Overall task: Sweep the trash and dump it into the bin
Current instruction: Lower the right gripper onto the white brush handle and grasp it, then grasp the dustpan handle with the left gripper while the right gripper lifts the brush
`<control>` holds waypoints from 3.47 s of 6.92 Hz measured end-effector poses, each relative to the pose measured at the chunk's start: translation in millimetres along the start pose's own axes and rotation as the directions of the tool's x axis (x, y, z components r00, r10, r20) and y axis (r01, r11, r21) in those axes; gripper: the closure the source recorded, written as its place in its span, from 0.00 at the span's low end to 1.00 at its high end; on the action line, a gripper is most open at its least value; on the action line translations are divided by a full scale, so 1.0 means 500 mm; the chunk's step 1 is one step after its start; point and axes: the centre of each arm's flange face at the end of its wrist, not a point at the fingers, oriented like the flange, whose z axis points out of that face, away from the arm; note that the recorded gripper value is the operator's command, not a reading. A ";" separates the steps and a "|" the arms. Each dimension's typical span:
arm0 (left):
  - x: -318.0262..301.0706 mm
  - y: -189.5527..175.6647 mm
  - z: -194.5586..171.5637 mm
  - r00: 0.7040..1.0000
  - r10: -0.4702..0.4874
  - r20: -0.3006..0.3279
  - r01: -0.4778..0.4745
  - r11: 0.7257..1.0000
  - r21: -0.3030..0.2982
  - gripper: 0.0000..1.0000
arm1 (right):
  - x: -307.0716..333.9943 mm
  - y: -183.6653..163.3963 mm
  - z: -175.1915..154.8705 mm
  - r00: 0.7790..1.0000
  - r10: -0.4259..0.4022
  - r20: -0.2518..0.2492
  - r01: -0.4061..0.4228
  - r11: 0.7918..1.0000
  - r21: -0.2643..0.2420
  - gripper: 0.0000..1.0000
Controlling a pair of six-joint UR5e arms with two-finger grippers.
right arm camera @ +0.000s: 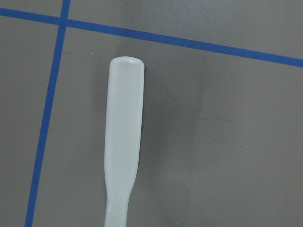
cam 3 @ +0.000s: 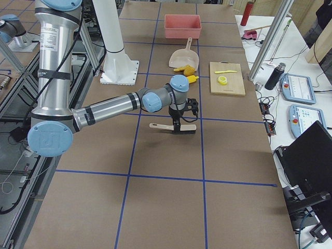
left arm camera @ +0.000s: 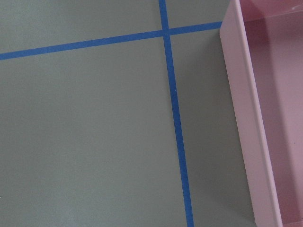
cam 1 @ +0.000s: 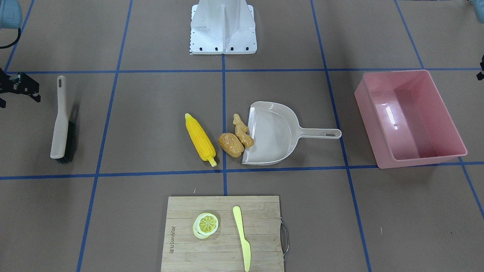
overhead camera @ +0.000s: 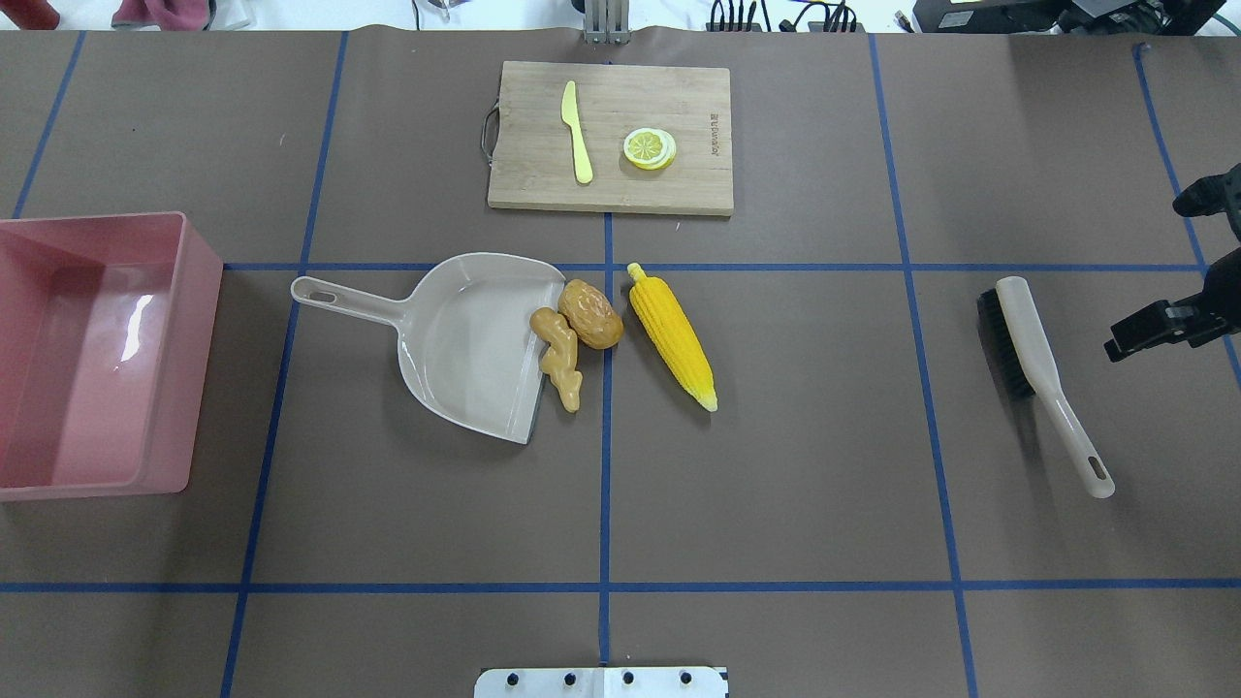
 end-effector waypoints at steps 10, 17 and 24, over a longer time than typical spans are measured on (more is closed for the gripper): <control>0.084 -0.049 -0.074 0.995 0.090 -0.034 -0.087 0.993 0.084 0.01 | -0.115 0.050 0.150 0.995 0.103 0.008 -0.101 0.988 -0.119 0.21; 0.623 -0.208 -0.028 0.765 0.628 -0.142 -0.606 0.777 0.173 0.01 | -0.101 0.071 0.148 0.991 0.135 0.003 -0.134 0.982 -0.131 1.00; 0.924 -0.336 -0.027 0.640 0.757 -0.128 -0.740 0.653 0.162 0.03 | -0.409 -0.081 -0.051 0.986 0.043 -0.160 -0.059 0.994 -0.095 1.00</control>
